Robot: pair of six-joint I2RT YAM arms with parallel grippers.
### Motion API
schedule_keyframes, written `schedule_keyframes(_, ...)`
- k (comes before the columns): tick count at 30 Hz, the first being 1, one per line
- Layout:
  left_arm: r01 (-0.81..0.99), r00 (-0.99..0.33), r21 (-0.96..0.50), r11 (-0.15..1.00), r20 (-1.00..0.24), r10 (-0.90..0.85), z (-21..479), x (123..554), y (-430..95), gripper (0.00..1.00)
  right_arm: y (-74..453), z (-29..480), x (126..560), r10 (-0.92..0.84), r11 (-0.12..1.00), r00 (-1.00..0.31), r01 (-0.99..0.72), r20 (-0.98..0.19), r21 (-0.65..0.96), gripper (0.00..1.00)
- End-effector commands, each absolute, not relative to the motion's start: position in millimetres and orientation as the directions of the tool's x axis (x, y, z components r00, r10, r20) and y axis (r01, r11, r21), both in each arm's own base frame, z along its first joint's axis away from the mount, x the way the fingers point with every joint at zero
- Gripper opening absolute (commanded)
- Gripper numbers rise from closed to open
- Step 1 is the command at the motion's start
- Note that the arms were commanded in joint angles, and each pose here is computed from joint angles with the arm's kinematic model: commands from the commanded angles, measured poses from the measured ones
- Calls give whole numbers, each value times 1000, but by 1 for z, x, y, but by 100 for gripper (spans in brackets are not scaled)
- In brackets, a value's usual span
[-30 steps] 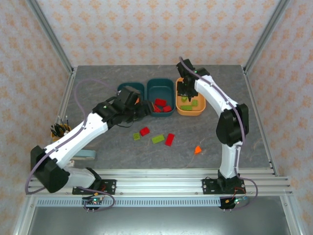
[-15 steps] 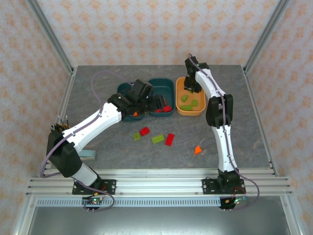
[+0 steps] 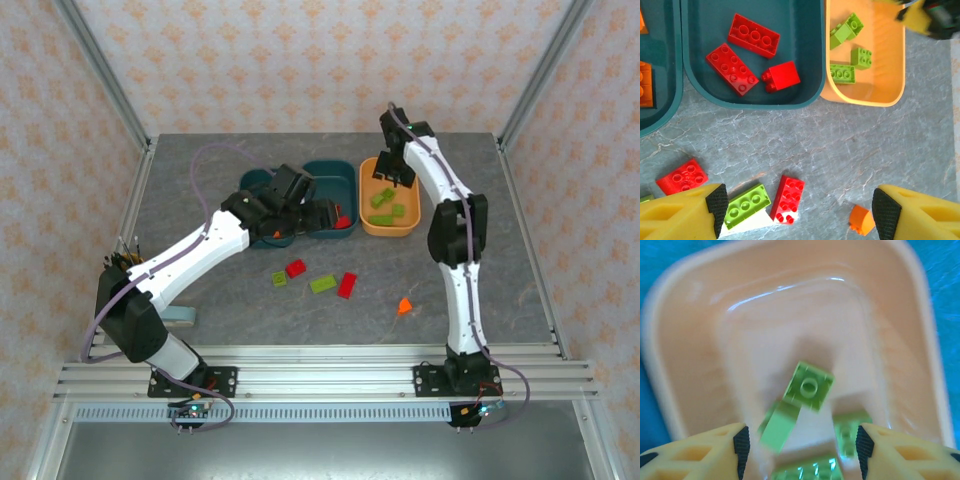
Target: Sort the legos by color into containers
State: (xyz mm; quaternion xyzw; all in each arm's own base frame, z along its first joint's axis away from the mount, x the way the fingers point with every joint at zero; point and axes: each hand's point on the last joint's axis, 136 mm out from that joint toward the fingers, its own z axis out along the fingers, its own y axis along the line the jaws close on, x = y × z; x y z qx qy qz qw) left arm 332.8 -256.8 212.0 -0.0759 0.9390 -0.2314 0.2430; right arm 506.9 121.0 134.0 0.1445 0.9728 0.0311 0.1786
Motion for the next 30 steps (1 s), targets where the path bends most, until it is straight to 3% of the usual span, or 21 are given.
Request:
schedule_keyframes(1, 31, -888, -410, 911, -429, -162, 206, 319, -259, 78, 122, 220, 474, 295, 955, -829, 238, -474, 179, 59)
schedule_keyframes(8, 153, -917, -399, 904, -398, -20, 186, 296, -303, 77, 105, 221, 355, 363, 930, -837, 300, -409, 211, 59)
schedule_keyframes(16, 39, -971, -411, 911, -230, -62, 144, 269, -367, 78, 69, 224, 236, 462, 884, -812, 392, -356, 254, 63)
schedule_keyframes(22, 158, -979, -335, 929, -178, 102, 109, 233, -432, 81, 56, 248, 196, 524, 848, -773, 432, -359, 308, 65)
schedule_keyframes(30, 73, -995, -194, 978, -80, 59, 70, 207, -452, 85, 41, 305, 180, 559, 825, -683, 403, -469, 397, 66)
